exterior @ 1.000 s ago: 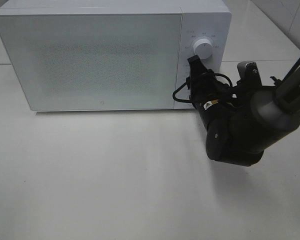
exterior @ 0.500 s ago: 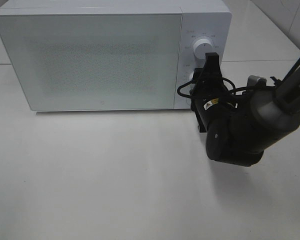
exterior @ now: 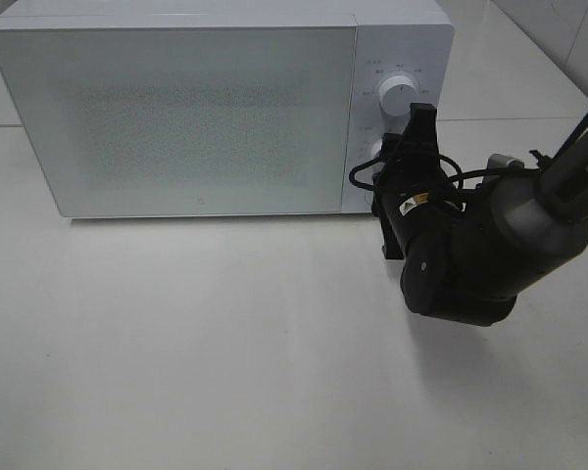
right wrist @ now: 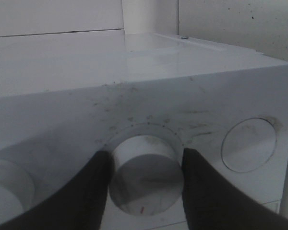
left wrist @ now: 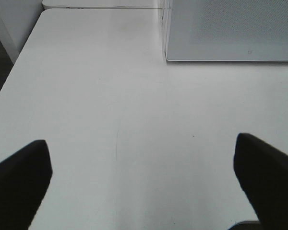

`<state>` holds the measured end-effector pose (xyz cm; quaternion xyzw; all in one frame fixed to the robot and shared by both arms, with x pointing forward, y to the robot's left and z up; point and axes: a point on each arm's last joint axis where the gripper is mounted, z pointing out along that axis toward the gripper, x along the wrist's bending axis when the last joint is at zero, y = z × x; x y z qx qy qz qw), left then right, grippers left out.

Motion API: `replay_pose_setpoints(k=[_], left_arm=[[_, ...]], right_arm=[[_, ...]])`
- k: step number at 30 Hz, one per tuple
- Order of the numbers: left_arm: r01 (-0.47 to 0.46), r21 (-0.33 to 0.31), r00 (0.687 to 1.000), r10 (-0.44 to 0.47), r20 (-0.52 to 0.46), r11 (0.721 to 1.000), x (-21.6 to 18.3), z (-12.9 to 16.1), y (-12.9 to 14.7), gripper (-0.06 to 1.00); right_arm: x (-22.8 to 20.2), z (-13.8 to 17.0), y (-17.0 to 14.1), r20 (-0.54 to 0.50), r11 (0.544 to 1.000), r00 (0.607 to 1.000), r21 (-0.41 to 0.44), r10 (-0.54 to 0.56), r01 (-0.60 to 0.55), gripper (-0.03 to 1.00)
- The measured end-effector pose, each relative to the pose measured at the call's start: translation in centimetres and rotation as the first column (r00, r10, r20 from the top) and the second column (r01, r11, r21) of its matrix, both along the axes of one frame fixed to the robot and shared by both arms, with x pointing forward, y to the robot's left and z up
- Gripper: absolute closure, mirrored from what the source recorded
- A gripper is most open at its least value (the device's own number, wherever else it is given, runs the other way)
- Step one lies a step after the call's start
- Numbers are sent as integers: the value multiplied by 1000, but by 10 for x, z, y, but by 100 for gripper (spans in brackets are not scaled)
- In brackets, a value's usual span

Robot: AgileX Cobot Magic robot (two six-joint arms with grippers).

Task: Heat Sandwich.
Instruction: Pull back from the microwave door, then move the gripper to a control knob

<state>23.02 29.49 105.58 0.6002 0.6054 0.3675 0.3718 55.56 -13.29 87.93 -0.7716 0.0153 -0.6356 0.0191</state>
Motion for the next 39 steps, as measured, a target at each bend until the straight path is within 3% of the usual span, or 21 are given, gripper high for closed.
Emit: replay_pose_setpoints(k=[16,19,20,22,26,39], left_arm=[[0,0,1000,0,0,1000,0,0,0,-3],[0,0,1000,0,0,1000,0,0,0,-3],[0,0,1000,0,0,1000,0,0,0,-3],[0,0,1000,0,0,1000,0,0,0,-3],[0,0,1000,0,0,1000,0,0,0,-3],[0,0,1000,0,0,1000,0,0,0,-3]], right_arm=[[0,0,0,-2,1000,1000,0,2,-2,50],[-1,-1,2,-7,1000,1000,0,20,-20,34],[-1,-1,2,-7,1000,1000,0,20,-20,34],[-2,-3,3,-26,1000,999,-6,25,-25,22],[-4,-4,3,-23,999,999,-18,36,-37,14],[-18,-12,-2,-42,990,993,-74,114,-117,20]])
